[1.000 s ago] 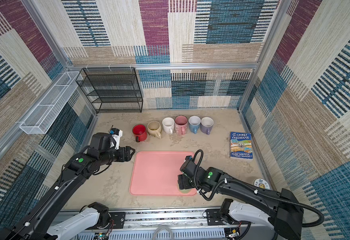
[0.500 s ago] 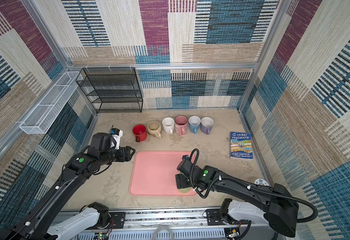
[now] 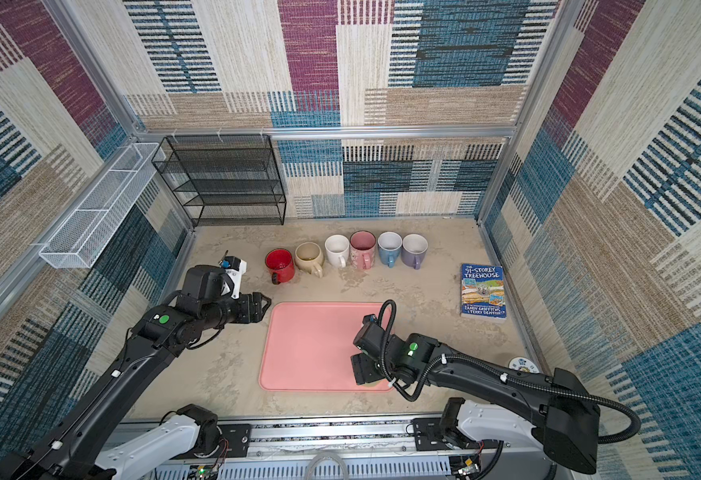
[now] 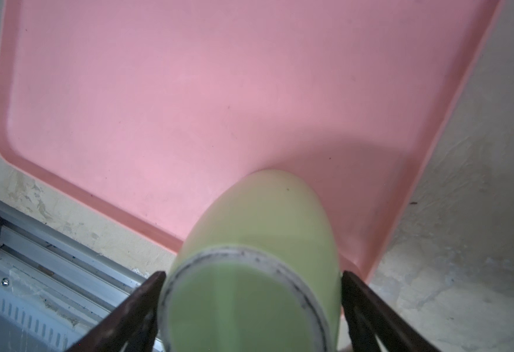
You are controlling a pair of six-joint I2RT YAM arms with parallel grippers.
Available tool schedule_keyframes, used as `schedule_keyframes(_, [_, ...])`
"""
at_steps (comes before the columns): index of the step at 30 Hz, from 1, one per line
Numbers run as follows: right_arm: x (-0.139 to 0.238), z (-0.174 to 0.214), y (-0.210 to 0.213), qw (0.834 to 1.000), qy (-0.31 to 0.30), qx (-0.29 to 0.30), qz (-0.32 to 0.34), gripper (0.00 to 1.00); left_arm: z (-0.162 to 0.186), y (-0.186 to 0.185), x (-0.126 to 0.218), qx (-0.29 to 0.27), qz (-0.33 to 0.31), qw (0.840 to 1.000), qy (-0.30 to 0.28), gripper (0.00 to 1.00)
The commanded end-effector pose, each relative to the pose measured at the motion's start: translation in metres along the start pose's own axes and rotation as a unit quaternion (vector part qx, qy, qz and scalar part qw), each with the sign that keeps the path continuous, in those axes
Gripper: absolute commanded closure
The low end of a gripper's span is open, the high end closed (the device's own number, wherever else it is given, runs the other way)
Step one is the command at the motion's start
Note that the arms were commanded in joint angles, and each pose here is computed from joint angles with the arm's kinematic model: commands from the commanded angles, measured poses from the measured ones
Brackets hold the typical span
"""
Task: Turn the mug right side up
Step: 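Lower the right gripper onto the upside-down light green mug and close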
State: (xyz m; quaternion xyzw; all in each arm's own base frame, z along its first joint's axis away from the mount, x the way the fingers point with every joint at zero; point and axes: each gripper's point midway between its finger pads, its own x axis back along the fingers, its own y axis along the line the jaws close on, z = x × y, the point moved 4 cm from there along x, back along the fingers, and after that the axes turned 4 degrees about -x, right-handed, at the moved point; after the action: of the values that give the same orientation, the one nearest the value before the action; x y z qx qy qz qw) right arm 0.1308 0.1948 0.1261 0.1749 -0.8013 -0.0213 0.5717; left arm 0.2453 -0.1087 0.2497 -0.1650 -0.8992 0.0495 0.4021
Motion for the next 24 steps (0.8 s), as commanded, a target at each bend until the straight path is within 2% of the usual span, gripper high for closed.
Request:
schedule_keyframes(1, [0.0, 0.005, -0.003, 1.0, 0.006, -0.005, 0.013, 0.1, -0.004, -0.003, 0.001, -0.015, 0.008, 1.0, -0.009, 0.22])
schedule_keyframes(18, [-0.011, -0.016, 0.008, 0.999, -0.016, -0.004, 0.04, 0.33, -0.001, -0.003, 0.003, -0.013, 0.011, 1.0, -0.01, 0.22])
schedule_keyframes(21, [-0.013, -0.022, 0.013, 0.999, -0.021, 0.002, 0.041, 0.34, -0.001, -0.003, 0.003, -0.012, 0.011, 1.0, -0.011, 0.22])
schedule_keyframes(24, [-0.016, -0.029, 0.021, 0.999, -0.025, 0.008, 0.038, 0.27, -0.001, -0.003, 0.002, -0.012, 0.014, 1.0, -0.009, 0.22])
